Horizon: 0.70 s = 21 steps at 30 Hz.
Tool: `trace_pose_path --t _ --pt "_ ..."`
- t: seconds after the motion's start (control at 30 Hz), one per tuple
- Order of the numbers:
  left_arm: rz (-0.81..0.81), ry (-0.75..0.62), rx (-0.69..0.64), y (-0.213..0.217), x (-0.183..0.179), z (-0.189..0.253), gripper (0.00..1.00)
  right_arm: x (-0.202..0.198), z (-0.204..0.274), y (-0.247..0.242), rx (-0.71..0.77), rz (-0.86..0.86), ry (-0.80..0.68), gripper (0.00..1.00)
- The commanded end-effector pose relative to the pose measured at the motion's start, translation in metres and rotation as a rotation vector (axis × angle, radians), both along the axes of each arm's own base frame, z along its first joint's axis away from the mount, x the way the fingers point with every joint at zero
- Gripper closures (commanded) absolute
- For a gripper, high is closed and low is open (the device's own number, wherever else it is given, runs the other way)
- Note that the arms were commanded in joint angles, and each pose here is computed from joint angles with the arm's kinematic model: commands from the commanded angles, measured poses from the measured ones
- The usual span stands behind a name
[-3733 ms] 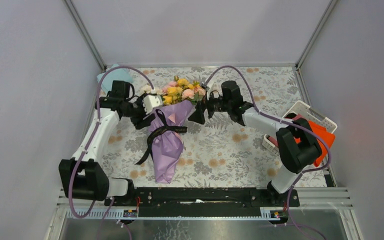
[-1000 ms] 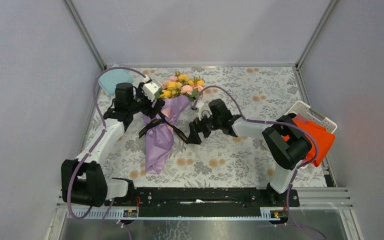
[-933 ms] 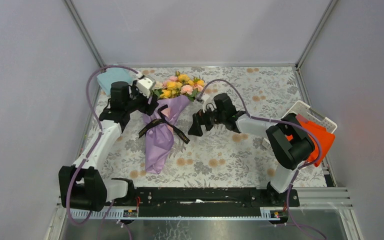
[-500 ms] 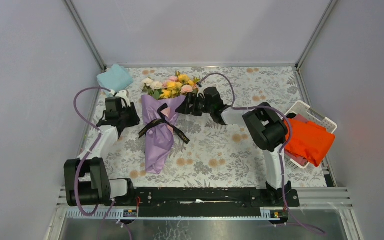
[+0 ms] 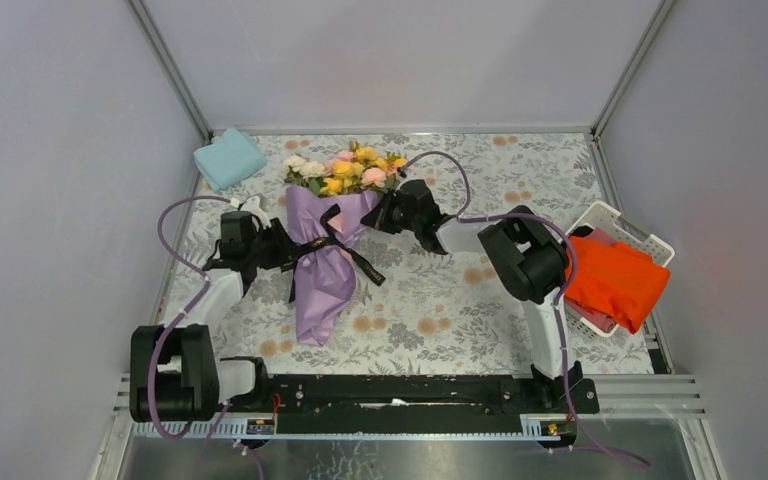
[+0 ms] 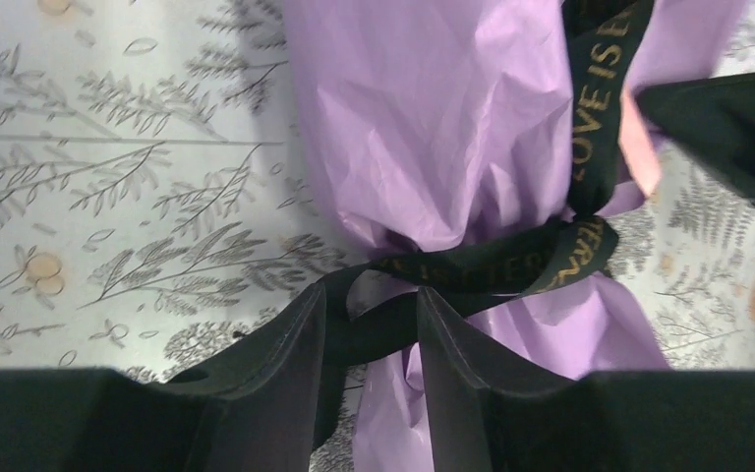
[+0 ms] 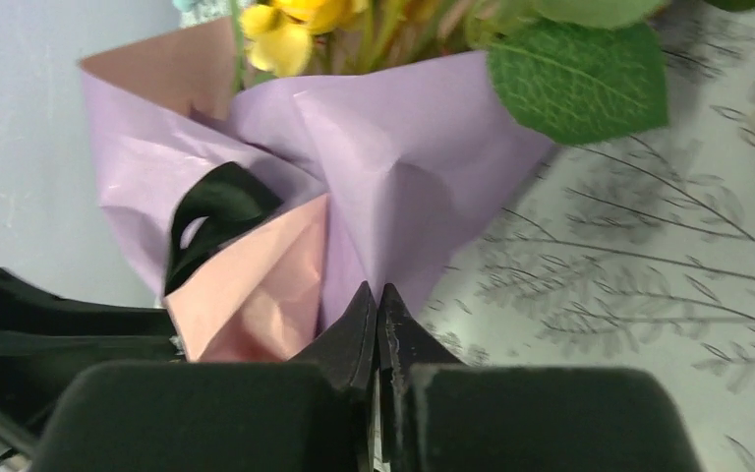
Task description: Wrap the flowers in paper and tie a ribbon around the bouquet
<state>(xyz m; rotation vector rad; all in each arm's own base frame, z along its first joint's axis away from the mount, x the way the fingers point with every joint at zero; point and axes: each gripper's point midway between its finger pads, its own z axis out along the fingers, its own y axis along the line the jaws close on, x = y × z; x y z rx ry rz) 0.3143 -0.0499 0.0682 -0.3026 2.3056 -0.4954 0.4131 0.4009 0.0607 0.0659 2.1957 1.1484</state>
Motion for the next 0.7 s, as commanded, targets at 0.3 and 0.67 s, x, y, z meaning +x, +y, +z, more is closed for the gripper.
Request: trace_pose_path --t 0.3,0.67 --pt "-0.120 -0.257 -0.135 -0.039 -0.001 0.049 0.47 -0.017 0.025 -0.109 -0.147 0.131 -0.119 1.00" --pt "0.133 -0.347 0.016 0.020 0.002 0.058 0.34 -0.055 0.046 -0.162 -0.286 0.088 -0.030 0.48"
